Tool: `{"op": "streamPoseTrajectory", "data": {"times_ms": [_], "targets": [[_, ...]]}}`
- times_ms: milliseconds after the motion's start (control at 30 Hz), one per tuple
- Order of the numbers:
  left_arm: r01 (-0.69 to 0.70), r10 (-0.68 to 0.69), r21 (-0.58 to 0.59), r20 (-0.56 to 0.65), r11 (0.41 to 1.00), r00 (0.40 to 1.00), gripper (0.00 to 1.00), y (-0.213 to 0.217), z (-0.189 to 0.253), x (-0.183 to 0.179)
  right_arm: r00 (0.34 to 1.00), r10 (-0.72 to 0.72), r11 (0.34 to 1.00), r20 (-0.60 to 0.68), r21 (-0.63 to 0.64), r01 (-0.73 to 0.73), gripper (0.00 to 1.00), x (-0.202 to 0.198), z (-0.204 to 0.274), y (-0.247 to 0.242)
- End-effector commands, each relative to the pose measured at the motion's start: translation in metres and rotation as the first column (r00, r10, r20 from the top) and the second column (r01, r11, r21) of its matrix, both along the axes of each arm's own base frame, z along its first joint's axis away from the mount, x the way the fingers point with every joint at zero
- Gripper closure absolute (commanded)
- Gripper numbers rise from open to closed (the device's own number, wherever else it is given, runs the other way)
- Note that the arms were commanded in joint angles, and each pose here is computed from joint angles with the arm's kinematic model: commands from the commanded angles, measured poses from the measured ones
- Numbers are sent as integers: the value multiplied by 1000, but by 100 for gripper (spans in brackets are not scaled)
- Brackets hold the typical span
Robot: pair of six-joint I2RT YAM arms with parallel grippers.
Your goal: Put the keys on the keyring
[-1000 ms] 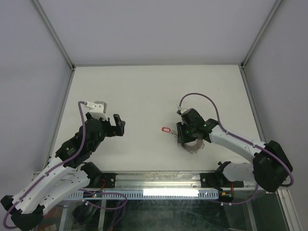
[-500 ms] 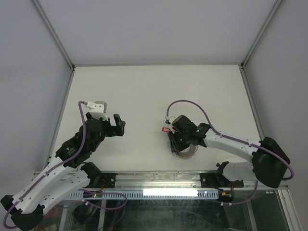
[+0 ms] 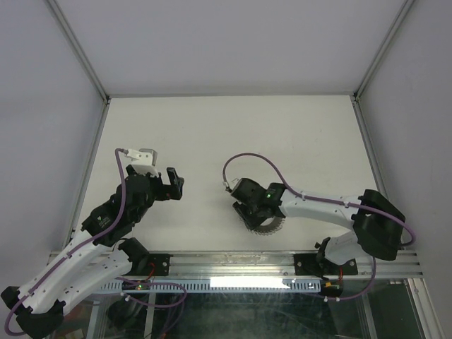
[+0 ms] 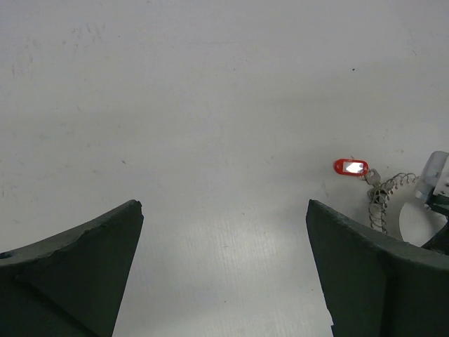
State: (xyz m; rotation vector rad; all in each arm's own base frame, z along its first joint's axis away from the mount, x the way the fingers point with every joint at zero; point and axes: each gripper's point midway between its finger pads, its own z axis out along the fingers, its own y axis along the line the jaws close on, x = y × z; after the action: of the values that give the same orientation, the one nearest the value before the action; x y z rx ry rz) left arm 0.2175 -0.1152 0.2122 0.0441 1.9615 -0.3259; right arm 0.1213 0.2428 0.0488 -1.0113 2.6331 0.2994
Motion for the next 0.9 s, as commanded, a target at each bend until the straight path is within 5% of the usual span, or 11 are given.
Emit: {"op": "streamPoseTrajectory", "data": {"times_ms": [0,367,567,733,867], "targets": [[22,-20,-40,45,999,999,1,-7,17,2,996,-42,994,74,-94,49,76,18,5,-7],[28,-26,-36,40,999,999,1,-8,16,3,998,-45,995,45,-82,48,68,12,1,-3],[30,-28,-50,42,998,999,1,-9,18,2,996,-32,999,84,-3,32,76,13,12,5],[106,-96,-147,76,984,992,1,-28,28,0,978,-33,992,206,125,7,94,26,43,14],[154,-134,-228,103,961,986,1,-47,39,3,956,-9,974,295,220,-59,95,32,72,21]]}}
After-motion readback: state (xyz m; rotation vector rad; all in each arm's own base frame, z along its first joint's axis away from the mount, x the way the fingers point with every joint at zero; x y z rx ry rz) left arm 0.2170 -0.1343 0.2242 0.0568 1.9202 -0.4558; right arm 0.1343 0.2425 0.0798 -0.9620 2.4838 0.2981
